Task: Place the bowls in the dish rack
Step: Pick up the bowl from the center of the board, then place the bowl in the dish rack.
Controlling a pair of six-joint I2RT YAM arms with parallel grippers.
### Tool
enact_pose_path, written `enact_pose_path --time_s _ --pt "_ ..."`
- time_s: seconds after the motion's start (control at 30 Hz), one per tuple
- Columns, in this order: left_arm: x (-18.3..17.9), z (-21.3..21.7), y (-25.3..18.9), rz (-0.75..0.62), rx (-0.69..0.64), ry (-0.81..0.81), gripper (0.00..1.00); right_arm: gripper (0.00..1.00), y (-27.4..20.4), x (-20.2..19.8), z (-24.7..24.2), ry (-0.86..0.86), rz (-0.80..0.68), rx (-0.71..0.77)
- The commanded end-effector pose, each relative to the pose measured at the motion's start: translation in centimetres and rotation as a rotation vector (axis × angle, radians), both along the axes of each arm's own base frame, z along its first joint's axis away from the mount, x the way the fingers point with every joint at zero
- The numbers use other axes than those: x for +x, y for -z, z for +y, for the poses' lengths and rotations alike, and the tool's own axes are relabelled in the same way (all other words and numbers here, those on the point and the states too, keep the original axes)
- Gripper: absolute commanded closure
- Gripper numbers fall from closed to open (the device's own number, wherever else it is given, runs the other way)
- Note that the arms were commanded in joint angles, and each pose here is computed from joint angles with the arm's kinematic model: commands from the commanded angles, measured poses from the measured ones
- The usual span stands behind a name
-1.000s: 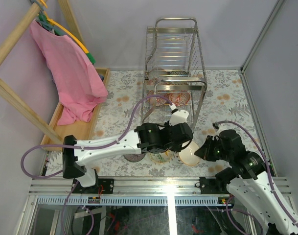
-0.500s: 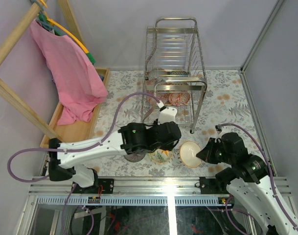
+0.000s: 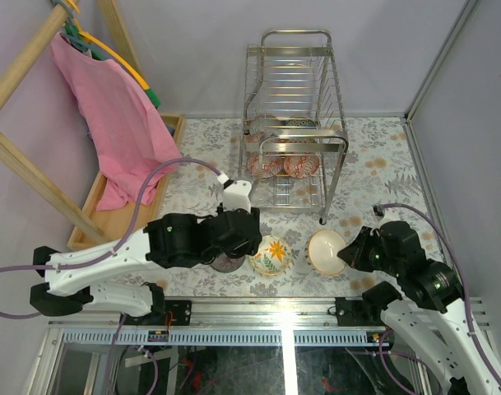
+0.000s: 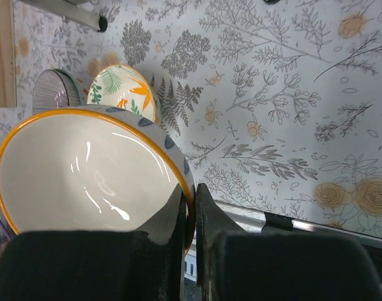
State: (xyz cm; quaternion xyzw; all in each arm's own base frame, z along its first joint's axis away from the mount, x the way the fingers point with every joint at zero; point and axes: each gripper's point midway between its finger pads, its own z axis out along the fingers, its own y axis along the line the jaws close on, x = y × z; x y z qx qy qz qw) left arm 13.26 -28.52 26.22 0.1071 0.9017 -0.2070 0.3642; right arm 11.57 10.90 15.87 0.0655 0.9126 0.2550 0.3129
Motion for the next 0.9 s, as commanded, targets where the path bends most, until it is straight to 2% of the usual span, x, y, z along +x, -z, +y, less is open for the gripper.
enact_pose_path --time_s 0.0,0.27,0.87 --pt "0.2 1.9 0.1 -0.019 -0.009 -0.054 0.57 1.00 -3.9 1.8 -0.6 0.086 -0.106 0.029" --pt "-0.2 3.6 0.4 -0.024 -0.033 -0.058 0.53 1.00 -6.0 3.5 -2.8 0.180 -0.161 -0.083" --pt "-1.0 5.8 0.9 -0.012 -0.105 -0.072 0.52 1.00 -10.3 6.5 -8.8 0.439 -0.263 -0.349"
